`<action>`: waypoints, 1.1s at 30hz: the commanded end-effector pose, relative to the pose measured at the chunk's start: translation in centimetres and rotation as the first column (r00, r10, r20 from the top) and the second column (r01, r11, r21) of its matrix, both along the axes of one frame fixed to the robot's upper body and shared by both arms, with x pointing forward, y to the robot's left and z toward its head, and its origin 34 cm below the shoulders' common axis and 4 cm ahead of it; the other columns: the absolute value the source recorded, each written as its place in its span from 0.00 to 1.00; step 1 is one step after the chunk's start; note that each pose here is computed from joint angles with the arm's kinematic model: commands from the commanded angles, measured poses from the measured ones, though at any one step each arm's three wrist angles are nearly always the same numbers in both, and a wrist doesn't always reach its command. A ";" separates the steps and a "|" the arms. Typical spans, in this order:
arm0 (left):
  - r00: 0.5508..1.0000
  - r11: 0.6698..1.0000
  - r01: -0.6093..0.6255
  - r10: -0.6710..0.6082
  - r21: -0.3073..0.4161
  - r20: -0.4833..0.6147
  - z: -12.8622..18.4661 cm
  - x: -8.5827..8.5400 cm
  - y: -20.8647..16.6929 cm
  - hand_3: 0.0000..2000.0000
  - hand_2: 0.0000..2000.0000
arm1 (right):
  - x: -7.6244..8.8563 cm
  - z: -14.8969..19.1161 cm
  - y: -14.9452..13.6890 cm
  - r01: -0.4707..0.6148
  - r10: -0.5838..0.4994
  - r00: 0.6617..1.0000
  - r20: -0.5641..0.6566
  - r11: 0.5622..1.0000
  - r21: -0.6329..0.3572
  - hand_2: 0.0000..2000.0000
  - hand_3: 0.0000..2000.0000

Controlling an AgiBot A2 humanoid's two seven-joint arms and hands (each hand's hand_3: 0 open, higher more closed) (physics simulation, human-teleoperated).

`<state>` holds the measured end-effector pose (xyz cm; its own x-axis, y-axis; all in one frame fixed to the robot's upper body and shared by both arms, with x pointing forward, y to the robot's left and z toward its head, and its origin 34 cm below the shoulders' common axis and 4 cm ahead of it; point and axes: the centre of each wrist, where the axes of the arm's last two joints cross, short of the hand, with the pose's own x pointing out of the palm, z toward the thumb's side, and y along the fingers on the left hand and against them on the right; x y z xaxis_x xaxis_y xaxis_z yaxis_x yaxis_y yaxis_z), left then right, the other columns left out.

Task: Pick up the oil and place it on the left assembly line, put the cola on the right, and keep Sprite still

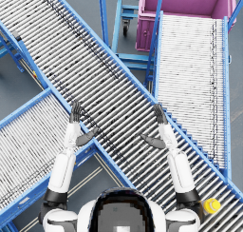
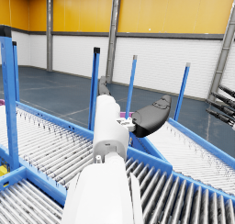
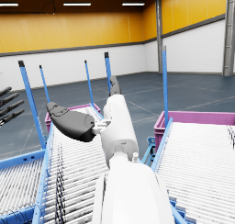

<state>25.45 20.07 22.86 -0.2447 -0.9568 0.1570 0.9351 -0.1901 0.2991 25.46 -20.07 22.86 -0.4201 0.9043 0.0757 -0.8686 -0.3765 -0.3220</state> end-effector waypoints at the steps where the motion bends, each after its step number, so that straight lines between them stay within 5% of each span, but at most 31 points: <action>1: 1.000 1.000 0.000 0.000 0.000 0.000 0.0 0.0 0.0 0.00 0.00 | 0.0 0.0 0.0 0.000 0.000 1.000 0.000 1.000 0.000 0.00 0.00; 33: 1.000 1.000 0.000 0.000 0.000 0.000 0.0 0.0 0.0 0.00 0.00 | 0.0 0.0 0.0 0.000 0.000 1.000 0.000 1.000 0.000 0.00 0.00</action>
